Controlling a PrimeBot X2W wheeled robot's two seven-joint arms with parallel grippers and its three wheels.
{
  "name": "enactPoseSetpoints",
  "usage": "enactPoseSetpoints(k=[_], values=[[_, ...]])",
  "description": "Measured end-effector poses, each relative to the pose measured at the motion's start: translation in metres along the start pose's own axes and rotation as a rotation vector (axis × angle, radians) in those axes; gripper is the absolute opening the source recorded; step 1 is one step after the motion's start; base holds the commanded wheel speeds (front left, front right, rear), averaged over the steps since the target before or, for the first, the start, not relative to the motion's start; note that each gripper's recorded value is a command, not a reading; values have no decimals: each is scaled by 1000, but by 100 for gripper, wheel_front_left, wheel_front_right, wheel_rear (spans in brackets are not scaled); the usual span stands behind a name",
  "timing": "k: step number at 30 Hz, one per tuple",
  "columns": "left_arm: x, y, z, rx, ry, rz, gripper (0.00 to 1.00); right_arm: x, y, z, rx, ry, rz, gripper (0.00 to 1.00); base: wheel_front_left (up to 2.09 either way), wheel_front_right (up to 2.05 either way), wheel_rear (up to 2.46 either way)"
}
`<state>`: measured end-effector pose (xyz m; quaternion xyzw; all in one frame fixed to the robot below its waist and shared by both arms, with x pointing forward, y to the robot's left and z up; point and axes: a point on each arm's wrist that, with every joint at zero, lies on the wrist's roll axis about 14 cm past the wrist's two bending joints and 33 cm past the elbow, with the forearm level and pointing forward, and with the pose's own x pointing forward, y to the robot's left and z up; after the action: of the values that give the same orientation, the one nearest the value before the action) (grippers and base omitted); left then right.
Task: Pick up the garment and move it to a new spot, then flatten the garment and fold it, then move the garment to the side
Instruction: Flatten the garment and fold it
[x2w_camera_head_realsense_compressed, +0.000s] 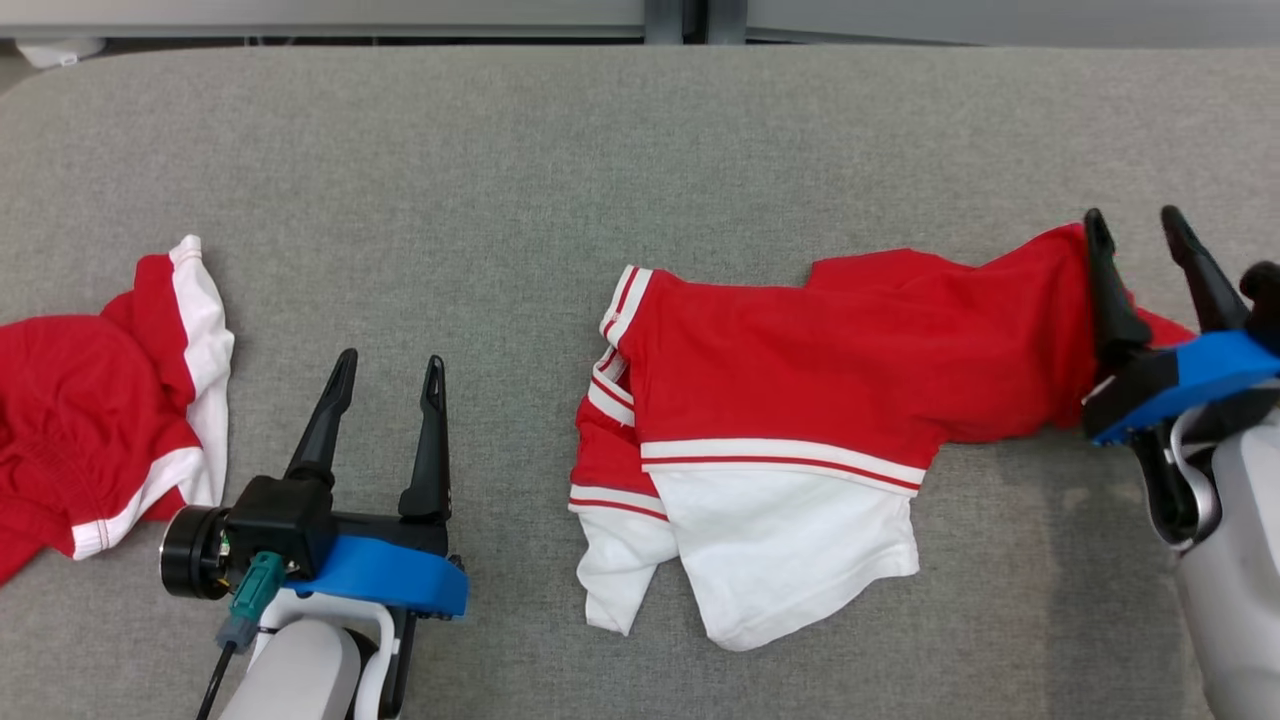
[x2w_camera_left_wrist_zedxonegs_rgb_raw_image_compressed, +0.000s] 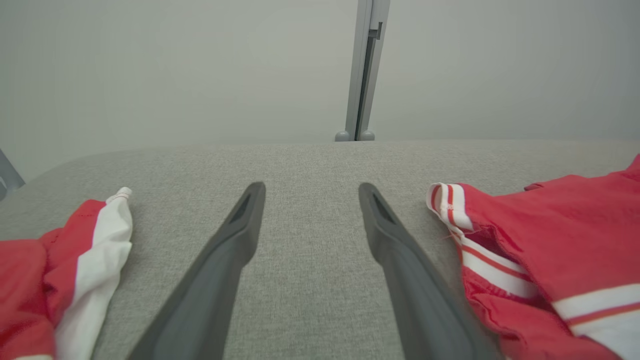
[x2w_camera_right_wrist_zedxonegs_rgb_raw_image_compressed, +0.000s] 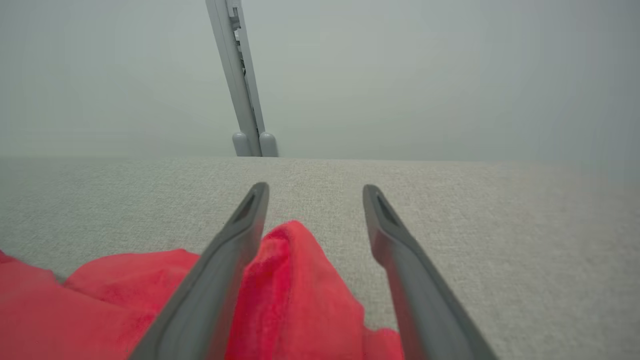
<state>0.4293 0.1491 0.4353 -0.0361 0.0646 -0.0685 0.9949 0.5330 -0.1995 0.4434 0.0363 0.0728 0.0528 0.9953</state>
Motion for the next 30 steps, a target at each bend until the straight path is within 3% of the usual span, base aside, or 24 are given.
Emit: enactPoseSetpoints(k=[10, 18, 30], values=[[-16, -4, 11, 12, -27, 4, 100, -79, -15, 24, -50, -149, -80, 100, 0, 0, 0], [-29, -10, 23, 31, -54, -9, 100, -137, -3, 31, -23, -148, -109, 100, 0, 0, 0], [-39, -13, 28, 29, -58, -8, 100, -161, 6, 45, -17, -149, -113, 100, 0, 0, 0]])
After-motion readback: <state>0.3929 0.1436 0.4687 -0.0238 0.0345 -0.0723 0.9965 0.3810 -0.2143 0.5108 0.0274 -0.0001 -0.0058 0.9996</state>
